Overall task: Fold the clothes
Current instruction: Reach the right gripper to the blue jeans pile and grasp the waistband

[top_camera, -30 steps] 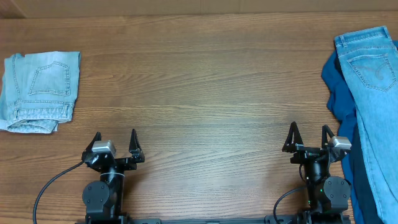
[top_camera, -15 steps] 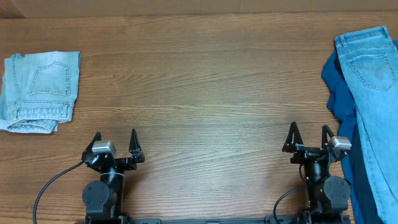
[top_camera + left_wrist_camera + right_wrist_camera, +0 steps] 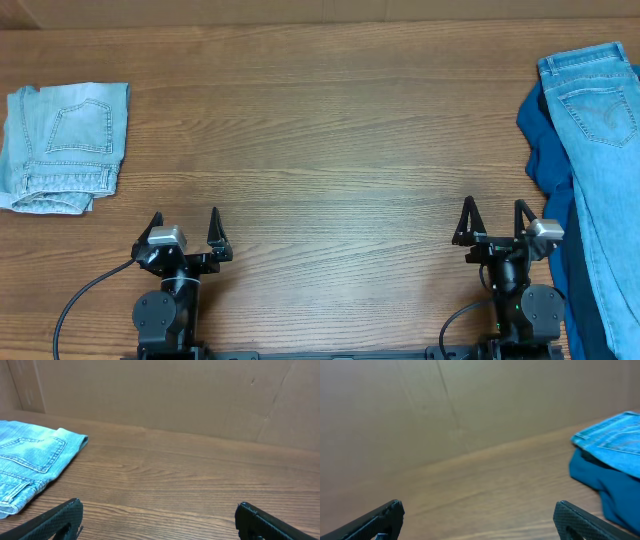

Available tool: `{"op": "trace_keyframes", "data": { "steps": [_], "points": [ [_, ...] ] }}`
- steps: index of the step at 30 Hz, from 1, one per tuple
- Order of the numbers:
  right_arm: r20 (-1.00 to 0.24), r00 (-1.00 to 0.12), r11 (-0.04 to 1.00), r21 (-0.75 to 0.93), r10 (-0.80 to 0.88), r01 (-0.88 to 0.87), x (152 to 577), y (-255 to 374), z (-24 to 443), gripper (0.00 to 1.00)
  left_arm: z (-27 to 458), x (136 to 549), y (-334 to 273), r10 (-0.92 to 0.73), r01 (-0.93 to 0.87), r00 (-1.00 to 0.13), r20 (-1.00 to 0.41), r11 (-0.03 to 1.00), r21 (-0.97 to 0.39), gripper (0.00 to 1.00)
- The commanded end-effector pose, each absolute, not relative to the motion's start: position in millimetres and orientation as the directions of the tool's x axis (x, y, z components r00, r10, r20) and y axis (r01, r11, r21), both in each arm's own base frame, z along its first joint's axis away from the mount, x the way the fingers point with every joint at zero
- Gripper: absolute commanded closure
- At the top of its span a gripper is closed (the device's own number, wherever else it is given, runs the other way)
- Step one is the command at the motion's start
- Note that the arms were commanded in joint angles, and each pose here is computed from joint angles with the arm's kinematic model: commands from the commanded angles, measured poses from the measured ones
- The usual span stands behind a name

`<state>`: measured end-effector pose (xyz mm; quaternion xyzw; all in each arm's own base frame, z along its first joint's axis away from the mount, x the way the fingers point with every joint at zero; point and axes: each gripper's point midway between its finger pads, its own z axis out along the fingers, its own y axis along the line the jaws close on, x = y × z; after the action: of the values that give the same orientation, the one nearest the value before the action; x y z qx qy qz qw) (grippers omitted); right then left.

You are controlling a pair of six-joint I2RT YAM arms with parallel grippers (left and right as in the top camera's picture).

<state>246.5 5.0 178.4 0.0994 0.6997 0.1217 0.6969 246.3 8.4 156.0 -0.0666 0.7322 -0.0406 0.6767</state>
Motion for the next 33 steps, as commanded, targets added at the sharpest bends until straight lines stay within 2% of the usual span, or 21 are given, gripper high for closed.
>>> {"op": "trace_keyframes", "data": {
  "steps": [1,4,6,9,14,16,19,23,27,33],
  "points": [
    [-0.92,0.134,0.928,0.356,0.369,-0.106,235,8,242,0.0,156,246,13,-0.13,-0.062,-0.068,-0.989,0.99,-0.126,0.0],
    [-0.866,0.333,0.923,0.381,0.374,-0.047,208,-15,333,0.0,156,246,13,-0.13,-0.062,-0.068,-0.989,0.99,-0.126,0.0],
    [-0.863,0.339,0.92,0.392,0.374,-0.015,204,-21,372,0.0,156,246,12,-0.13,-0.062,-0.068,-0.989,0.99,-0.126,0.0],
    [-0.898,0.228,0.913,0.401,0.376,0.073,223,-28,411,0.0,156,246,13,-0.13,-0.062,-0.068,-0.989,0.99,-0.126,0.0],
    [-0.943,-0.087,0.929,0.298,0.322,0.22,296,-34,445,0.0,156,246,13,-0.13,-0.062,-0.068,-0.989,0.99,-0.126,0.0],
    [-0.917,-0.276,0.929,0.196,0.287,0.314,338,-53,433,0.0,156,246,13,-0.13,-0.062,-0.068,-0.989,0.99,-0.126,0.0],
    [-0.822,-0.445,0.881,0.134,0.354,0.454,400,-103,389,0.0,156,246,13,-0.13,-0.062,-0.068,-0.989,0.99,-0.126,0.0],
    [-0.777,-0.498,0.855,0.097,0.385,0.51,467,-146,321,0.0,156,246,12,-0.13,-0.062,-0.068,-0.989,0.99,-0.126,0.0],
    [-0.792,-0.57,0.914,-0.036,0.221,0.404,519,-157,279,0.0,156,246,13,-0.13,-0.062,-0.068,-0.989,0.99,-0.126,0.0],
    [-0.756,-0.644,0.935,-0.134,0.118,0.329,564,-169,205,0.0,156,246,13,-0.13,-0.062,-0.068,-0.989,0.99,-0.126,0.0]
  ]
}}
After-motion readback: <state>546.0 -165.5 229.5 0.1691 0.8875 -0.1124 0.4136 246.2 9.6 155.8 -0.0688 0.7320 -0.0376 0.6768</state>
